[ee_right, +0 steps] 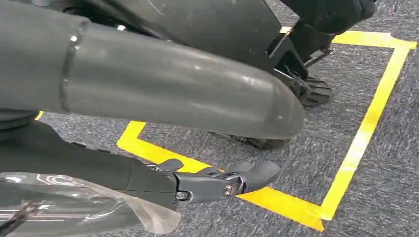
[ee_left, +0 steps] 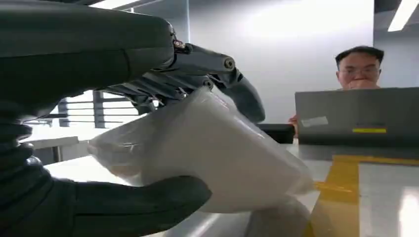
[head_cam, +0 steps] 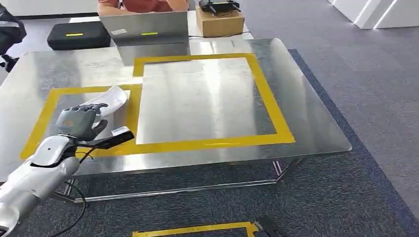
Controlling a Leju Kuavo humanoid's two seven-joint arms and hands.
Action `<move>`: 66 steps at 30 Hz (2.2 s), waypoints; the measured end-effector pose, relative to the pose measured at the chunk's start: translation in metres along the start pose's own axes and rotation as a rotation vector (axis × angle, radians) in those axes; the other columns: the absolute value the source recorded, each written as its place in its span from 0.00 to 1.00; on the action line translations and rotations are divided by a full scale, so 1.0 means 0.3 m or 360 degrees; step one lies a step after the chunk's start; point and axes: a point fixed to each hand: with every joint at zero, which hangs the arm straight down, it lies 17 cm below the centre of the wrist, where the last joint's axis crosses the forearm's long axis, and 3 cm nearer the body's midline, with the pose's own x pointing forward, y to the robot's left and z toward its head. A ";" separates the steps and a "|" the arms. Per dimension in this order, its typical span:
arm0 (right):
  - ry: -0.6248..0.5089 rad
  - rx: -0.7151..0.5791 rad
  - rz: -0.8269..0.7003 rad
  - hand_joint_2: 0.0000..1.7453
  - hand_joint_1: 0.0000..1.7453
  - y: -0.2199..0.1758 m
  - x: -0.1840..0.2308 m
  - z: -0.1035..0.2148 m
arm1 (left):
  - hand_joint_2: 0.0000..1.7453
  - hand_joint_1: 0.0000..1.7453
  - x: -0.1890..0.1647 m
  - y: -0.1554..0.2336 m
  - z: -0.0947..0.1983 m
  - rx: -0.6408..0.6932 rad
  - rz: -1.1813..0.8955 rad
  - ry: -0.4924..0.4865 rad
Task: Take the parts from the cabinet and place them on the table.
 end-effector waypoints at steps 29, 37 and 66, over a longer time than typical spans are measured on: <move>0.0000 0.0009 0.0006 0.00 0.00 0.010 0.003 -0.001 | 0.00 0.00 -0.160 -0.068 0.032 -0.0151 -0.0048 0.0242; -0.0004 0.0012 0.0006 0.00 0.00 0.016 0.009 -0.002 | 0.00 0.00 -0.175 -0.055 0.025 -0.0140 -0.0058 0.0251; 0.0001 0.0001 -0.0017 0.00 0.00 0.012 0.005 -0.002 | 0.00 0.00 -0.145 -0.067 0.040 -0.0130 0.0001 0.0227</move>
